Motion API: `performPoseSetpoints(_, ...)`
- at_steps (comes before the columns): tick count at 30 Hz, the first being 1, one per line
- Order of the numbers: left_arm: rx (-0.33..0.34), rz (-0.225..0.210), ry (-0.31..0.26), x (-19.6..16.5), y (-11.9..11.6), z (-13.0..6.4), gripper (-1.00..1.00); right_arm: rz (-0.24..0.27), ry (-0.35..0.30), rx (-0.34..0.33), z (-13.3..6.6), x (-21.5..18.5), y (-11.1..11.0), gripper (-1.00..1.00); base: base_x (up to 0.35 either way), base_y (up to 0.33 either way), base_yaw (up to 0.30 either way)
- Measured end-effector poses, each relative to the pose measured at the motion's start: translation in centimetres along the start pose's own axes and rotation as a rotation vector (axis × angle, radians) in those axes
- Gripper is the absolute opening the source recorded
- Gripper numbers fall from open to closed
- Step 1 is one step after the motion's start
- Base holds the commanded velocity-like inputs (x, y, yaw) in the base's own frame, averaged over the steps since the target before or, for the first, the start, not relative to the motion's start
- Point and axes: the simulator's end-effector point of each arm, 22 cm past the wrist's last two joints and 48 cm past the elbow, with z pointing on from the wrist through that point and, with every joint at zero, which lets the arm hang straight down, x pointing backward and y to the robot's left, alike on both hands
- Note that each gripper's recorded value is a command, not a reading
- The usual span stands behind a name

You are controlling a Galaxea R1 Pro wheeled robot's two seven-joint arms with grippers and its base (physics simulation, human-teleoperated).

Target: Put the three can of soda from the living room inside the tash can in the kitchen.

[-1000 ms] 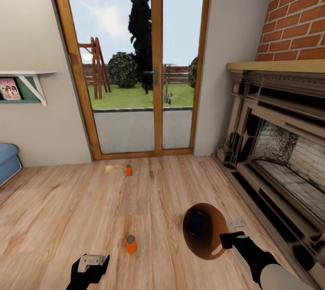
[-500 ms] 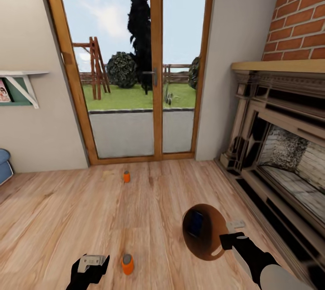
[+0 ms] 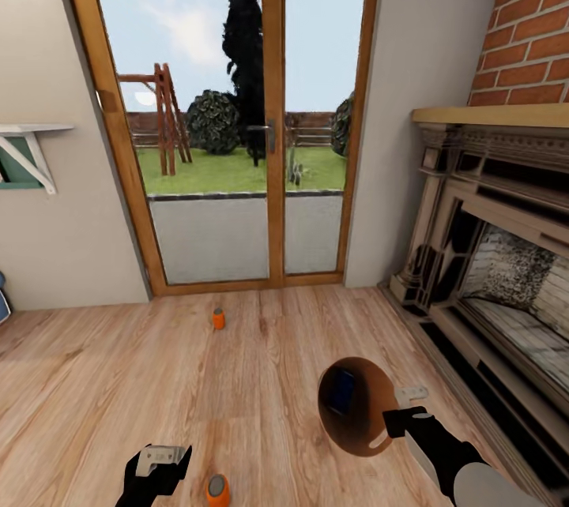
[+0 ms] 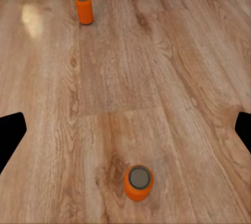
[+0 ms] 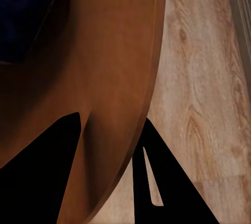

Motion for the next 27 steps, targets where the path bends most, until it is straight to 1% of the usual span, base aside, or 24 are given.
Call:
performPoseSetpoints(5, -0.002, -0.001, 0.002, 0.0, 0.1, 0.0, 1.00, 0.000, 0.000, -0.001, 0.0, 0.0, 0.2, -1.00, 0.023, 0.000, 0.000)
performPoseSetpoints(8, -0.010, -0.017, 0.003, 0.0, 0.3, 0.0, 1.00, 0.000, 0.001, -0.001, 0.0, 0.0, 0.2, -1.00, 0.184, 0.000, 0.000)
performPoseSetpoints(10, -0.019, -0.044, 0.002, 0.0, 0.6, 0.0, 1.00, 0.000, 0.002, -0.002, 0.0, 0.1, 0.2, -1.00, 0.262, 0.000, 0.000)
performPoseSetpoints(11, -0.025, -0.070, 0.000, 0.0, 0.9, 0.0, 1.00, 0.001, 0.001, -0.002, 0.0, 0.1, 0.3, -1.00, 0.284, 0.000, 0.000)
performPoseSetpoints(14, -0.035, -0.112, 0.003, 0.0, 1.2, 0.0, 1.00, 0.001, 0.002, -0.002, 0.0, 0.1, 0.3, -1.00, 0.298, 0.000, 0.000)
performPoseSetpoints(15, -0.043, -0.136, 0.017, 0.4, 1.4, 0.1, 1.00, 0.001, 0.002, -0.003, 0.0, 0.1, 0.3, -1.00, 0.312, 0.000, 0.000)
performPoseSetpoints(16, -0.057, -0.157, 0.041, 0.4, 1.8, 0.7, 1.00, 0.001, 0.002, -0.003, 0.0, 0.1, 0.3, -1.00, 0.313, 0.000, 0.000)
performPoseSetpoints(17, -0.063, -0.166, 0.051, 0.3, 2.0, 1.0, 1.00, 0.002, 0.002, -0.003, 0.0, 0.1, 0.3, -1.00, 0.316, 0.000, 0.000)
performPoseSetpoints(19, -0.073, -0.196, 0.082, -1.0, 2.3, 2.4, 1.00, 0.001, 0.002, -0.003, 0.0, 0.1, 0.3, -1.00, 0.318, 0.000, 0.000)
performPoseSetpoints(20, -0.074, -0.223, 0.112, -1.9, 2.3, 3.4, 1.00, 0.002, 0.003, -0.003, 0.0, 0.1, 0.3, -1.00, 0.320, 0.000, 0.000)
performPoseSetpoints(21, -0.076, -0.254, 0.164, -3.1, 2.3, 4.9, 1.00, 0.002, 0.003, -0.003, 0.0, 0.1, 0.3, -1.00, 0.320, 0.000, 0.000)
performPoseSetpoints(23, -0.084, -0.266, 0.182, -4.6, 2.6, 6.0, 1.00, 0.001, 0.003, -0.002, 0.0, 0.1, 0.3, -1.00, 0.321, 0.000, 0.000)
performPoseSetpoints(24, -0.108, -0.270, 0.194, -6.3, 3.2, 7.0, 1.00, 0.002, 0.003, -0.003, 0.0, 0.1, 0.3, -1.00, 0.321, 0.000, 0.000)
performPoseSetpoints(25, -0.145, -0.271, 0.219, -7.9, 4.0, 7.8, 1.00, 0.002, 0.003, -0.003, 0.0, 0.1, 0.3, -1.00, 0.320, 0.000, 0.000)
performPoseSetpoints(26, -0.168, -0.271, 0.242, -8.3, 4.5, 8.0, 1.00, 0.002, 0.003, -0.002, 0.0, 0.1, 0.3, -1.00, 0.255, 0.000, 0.000)
performPoseSetpoints(27, -0.226, -0.262, 0.302, -9.5, 5.6, 8.4, 1.00, 0.001, 0.002, -0.002, 0.0, 0.1, 0.3, -1.00, 0.212, 0.000, 0.000)
